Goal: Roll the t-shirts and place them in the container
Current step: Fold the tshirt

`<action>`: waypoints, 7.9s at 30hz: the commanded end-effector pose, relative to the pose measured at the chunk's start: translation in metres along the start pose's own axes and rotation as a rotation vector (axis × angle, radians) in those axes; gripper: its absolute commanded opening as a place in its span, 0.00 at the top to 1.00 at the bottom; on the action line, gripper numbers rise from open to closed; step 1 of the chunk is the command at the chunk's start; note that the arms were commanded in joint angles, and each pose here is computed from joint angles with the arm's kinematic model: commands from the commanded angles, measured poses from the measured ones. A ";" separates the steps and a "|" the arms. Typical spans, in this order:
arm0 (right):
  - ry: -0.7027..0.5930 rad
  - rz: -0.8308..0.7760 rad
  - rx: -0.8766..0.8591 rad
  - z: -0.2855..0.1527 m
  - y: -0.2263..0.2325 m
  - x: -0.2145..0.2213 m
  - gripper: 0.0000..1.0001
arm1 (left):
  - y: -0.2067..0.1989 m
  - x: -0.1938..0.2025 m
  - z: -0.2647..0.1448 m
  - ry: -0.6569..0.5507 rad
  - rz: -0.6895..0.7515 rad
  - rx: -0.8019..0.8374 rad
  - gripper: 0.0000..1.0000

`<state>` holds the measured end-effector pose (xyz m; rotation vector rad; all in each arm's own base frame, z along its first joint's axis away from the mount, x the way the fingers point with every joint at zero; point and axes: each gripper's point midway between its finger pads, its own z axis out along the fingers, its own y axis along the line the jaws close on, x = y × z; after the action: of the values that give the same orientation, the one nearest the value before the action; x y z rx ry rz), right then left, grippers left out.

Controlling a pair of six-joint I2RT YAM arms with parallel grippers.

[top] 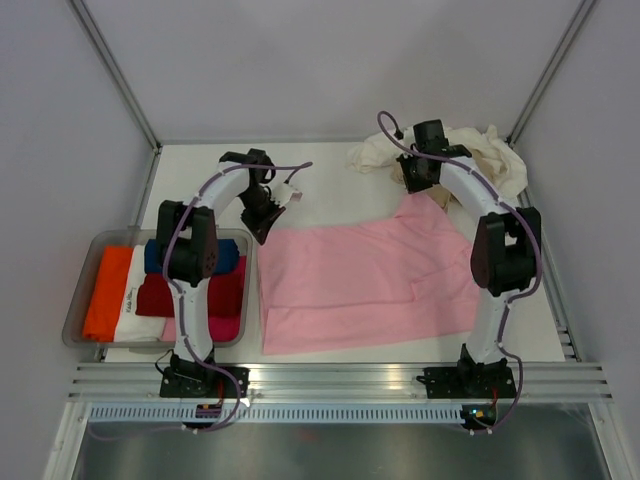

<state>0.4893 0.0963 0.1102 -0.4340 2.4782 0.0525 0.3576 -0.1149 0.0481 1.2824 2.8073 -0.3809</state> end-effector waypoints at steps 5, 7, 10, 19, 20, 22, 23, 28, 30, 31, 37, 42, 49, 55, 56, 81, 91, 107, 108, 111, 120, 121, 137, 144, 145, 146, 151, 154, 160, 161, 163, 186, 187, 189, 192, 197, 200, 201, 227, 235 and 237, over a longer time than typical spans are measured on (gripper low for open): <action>-0.080 0.165 -0.011 -0.075 0.003 0.040 1.00 | -0.033 0.002 -0.039 -0.156 0.248 0.022 0.98; -0.056 0.265 -0.014 -0.079 0.009 0.074 1.00 | -0.040 0.013 -0.036 -0.146 0.286 0.038 0.98; -0.064 0.372 0.025 -0.102 0.006 0.107 1.00 | -0.048 0.027 -0.037 -0.139 0.350 0.042 0.98; -0.038 0.618 0.255 -0.136 -0.018 0.193 1.00 | -0.077 0.050 -0.020 -0.088 0.485 0.065 0.98; -0.035 0.651 0.279 -0.136 -0.022 0.198 0.99 | -0.080 0.055 -0.016 -0.074 0.498 0.072 0.98; 0.001 0.678 0.334 -0.138 -0.027 0.215 1.00 | -0.082 0.059 -0.014 -0.068 0.527 0.054 0.98; 0.015 0.703 0.345 -0.137 -0.026 0.220 1.00 | -0.085 0.068 -0.007 -0.046 0.531 0.065 0.98; 0.049 0.762 0.442 -0.142 -0.034 0.238 1.00 | -0.079 0.080 0.008 -0.003 0.586 0.002 0.98; 0.073 0.782 0.484 -0.145 -0.040 0.242 1.00 | -0.077 0.078 0.007 -0.011 0.581 -0.014 0.98; 0.088 0.793 0.494 -0.145 -0.042 0.245 1.00 | -0.076 0.077 0.007 -0.018 0.583 -0.019 0.98; 0.172 0.782 0.500 -0.130 -0.040 0.259 0.99 | -0.073 0.080 0.008 -0.005 0.621 -0.039 0.98; 0.216 0.812 0.511 -0.121 -0.042 0.270 1.00 | -0.074 0.083 0.017 0.005 0.618 -0.038 0.98; 0.226 0.838 0.506 -0.112 -0.040 0.276 1.00 | -0.082 0.089 0.028 0.031 0.611 -0.021 0.97; 0.227 0.841 0.569 -0.117 -0.048 0.278 0.54 | -0.082 0.092 0.025 0.046 0.676 -0.036 0.70; 0.211 0.836 0.592 -0.122 -0.054 0.274 0.51 | -0.084 0.089 0.024 0.032 0.685 -0.030 0.59; 0.086 0.567 0.009 -0.069 0.069 0.206 0.39 | -0.108 0.068 0.033 0.047 0.529 0.075 0.50; 0.244 0.683 0.043 -0.085 0.086 0.266 0.70 | -0.102 0.074 0.044 0.081 0.519 0.050 0.51; 0.339 0.818 0.126 -0.159 0.104 0.301 0.63 | -0.098 0.056 0.035 0.020 0.544 0.047 0.51; 0.296 0.816 0.124 -0.167 0.100 0.285 0.63 | -0.098 0.053 0.033 0.011 0.541 0.044 0.51; 0.200 0.781 0.181 -0.177 0.082 0.252 0.63 | -0.099 0.048 0.028 -0.011 0.532 0.036 0.51; 0.362 0.746 0.200 -0.107 0.096 0.283 1.00 | -0.102 0.057 0.030 -0.007 0.495 0.051 0.51; 0.361 0.734 0.194 -0.104 0.097 0.282 1.00 | -0.103 0.059 0.031 -0.002 0.492 0.054 0.51; 0.163 0.648 0.303 -0.119 0.061 0.219 1.00 | -0.134 0.085 -0.020 0.097 0.635 0.228 0.48; 0.095 0.665 0.393 -0.131 0.008 0.190 0.78 | -0.114 0.041 -0.005 0.030 0.530 0.071 0.43; 0.111 0.689 0.416 -0.129 -0.010 0.196 0.76 | -0.118 0.054 0.006 0.064 0.540 0.077 0.43; 0.141 0.706 0.430 -0.122 -0.018 0.206 0.73 | -0.115 0.045 0.010 0.018 0.569 0.026 0.42; 0.124 0.764 0.411 -0.097 -0.049 0.207 0.49 | -0.118 0.065 0.039 0.086 0.582 -0.022 0.42; 0.124 0.775 0.453 -0.086 -0.066 0.212 0.47 | -0.113 0.065 0.044 0.093 0.565 -0.041 0.44; 0.123 0.823 0.478 -0.068 -0.086 0.235 0.71 | -0.120 0.075 0.050 0.094 0.553 -0.010 0.65; 0.110 0.827 0.465 -0.066 -0.087 0.233 0.75 | -0.122 0.081 0.053 0.101 0.547 0.004 0.69; 0.109 0.836 0.475 -0.065 -0.091 0.236 0.85 | -0.124 0.087 0.055 0.111 0.541 0.017 0.84; 0.004 0.784 0.455 -0.105 -0.110 0.198 0.49 | -0.145 0.064 -0.007 0.065 0.605 0.080 0.45; 0.019 0.783 0.466 -0.113 -0.109 0.200 0.49 | -0.146 0.052 -0.016 0.025 0.613 0.071 0.46; -0.016 0.767 0.528 -0.134 -0.114 0.193 0.50 | -0.146 0.040 -0.023 -0.016 0.595 0.063 0.47; 0.003 0.729 0.611 -0.154 -0.106 0.197 0.56 | -0.138 0.017 -0.019 -0.066 0.509 0.019 0.50; -0.004 0.709 0.402 -0.126 -0.037 0.196 0.75 | -0.128 0.017 0.016 -0.027 0.372 0.009 0.52; 0.022 0.791 0.310 -0.098 -0.014 0.216 0.84 | -0.124 0.035 0.037 0.035 0.372 0.009 0.53; 0.056 0.798 0.320 -0.089 -0.012 0.229 0.87 | -0.122 0.042 0.042 0.057 0.373 0.009 0.53; 0.218 0.558 0.186 0.065 0.042 0.158 0.94 | -0.165 0.098 0.042 0.097 0.451 0.213 0.46; 0.228 0.518 0.190 0.065 0.045 0.135 0.93 | -0.169 0.079 0.016 0.060 0.475 0.213 0.45; 0.197 0.487 0.168 0.049 0.044 0.126 0.90 | -0.173 0.070 0.003 0.036 0.485 0.214 0.45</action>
<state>0.4561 0.1127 0.0177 0.3349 2.5176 0.0538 0.1762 -0.1562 0.0416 1.9403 2.5248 -0.5708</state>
